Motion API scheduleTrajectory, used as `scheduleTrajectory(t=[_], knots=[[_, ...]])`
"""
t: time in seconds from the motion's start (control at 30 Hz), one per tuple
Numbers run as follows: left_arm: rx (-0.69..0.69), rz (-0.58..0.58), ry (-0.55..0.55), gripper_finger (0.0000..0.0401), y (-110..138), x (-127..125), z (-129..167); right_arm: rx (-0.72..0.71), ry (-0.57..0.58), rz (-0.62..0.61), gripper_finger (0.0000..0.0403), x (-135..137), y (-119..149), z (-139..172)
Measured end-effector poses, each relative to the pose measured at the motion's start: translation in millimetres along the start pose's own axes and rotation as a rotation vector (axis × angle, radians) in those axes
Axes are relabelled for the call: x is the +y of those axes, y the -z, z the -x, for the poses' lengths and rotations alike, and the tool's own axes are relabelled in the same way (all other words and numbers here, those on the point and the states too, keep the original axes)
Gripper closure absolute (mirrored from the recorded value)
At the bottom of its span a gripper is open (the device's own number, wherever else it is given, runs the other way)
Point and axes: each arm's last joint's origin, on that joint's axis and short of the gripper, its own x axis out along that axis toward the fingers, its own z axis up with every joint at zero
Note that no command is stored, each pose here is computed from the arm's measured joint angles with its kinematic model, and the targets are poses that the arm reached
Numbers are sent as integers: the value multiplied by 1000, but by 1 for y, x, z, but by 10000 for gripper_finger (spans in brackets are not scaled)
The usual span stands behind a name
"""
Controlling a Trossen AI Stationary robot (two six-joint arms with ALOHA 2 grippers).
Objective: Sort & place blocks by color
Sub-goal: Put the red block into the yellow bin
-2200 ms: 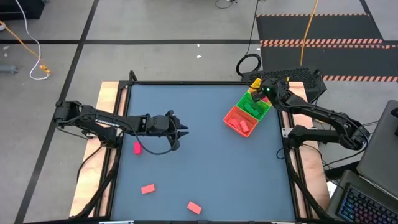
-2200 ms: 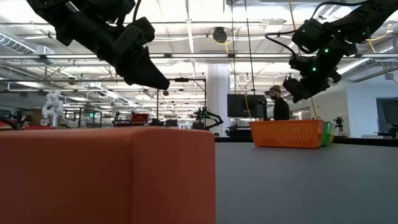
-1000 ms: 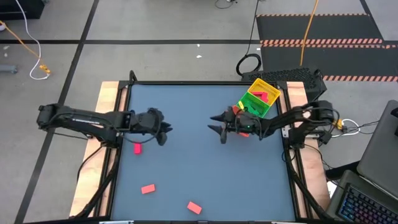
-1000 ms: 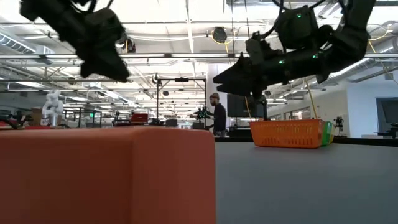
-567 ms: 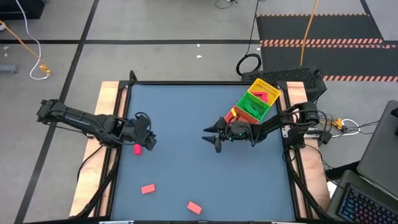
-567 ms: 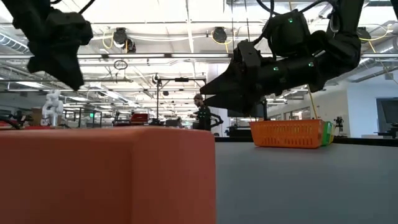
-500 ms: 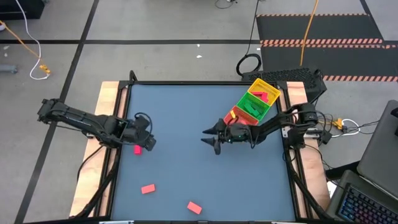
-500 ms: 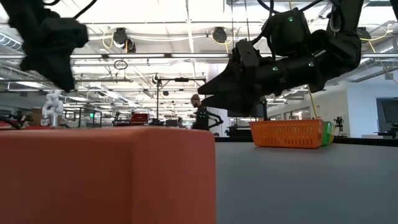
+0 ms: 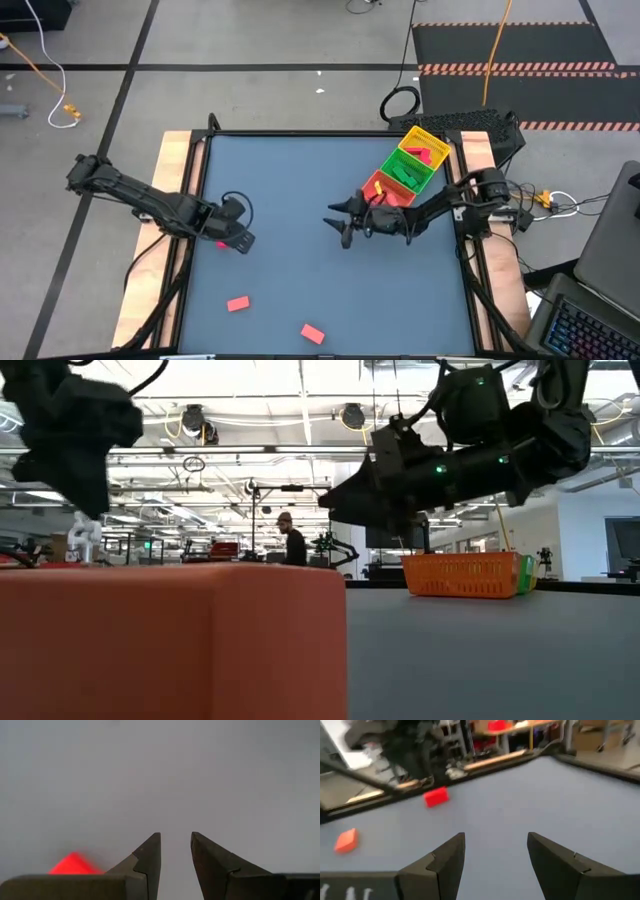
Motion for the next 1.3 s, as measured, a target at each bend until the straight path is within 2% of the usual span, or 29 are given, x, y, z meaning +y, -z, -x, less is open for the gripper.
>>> scheduleTrajectory(t=[0.13, 0.23, 0.4, 0.6, 0.7, 0.77, 0.87, 0.97, 1.07, 1.17, 1.3], knots=[[-94, -22, 87, 293, -9, -9, 0, -24, 11, 33, 195, -5, -3, -2], [-158, -68, 89, 283, -19, -9, -1, -32, 26, 57, 189, -10, -5, -3], [-217, -89, 39, 215, -42, 0, -5, -38, 6, 83, 157, -15, -9, -4], [-238, 39, -2, 117, -61, 13, -8, -111, 45, 168, 115, -27, -39, 1], [-241, 158, 5, 83, -63, 15, -8, -182, 70, 177, 106, -33, -65, 10], [-241, 191, 5, 68, -63, 16, -8, -234, 88, 171, 104, -37, -81, 17], [-260, 144, -28, 61, -63, 15, -10, -228, 103, 155, 104, -40, -93, 26], [-279, -28, -75, 67, -59, 10, -14, -144, 85, 116, 104, -34, -90, 31], [-289, -189, -148, 81, -49, 5, -17, -146, 49, 127, 104, -24, -89, 34], [-243, -196, -197, 93, -36, 3, -15, -179, 4, 70, 104, -14, -90, 35], [-90, -172, -247, 100, -17, -5, 6, -170, -13, 42, 103, -4, -86, 37]])
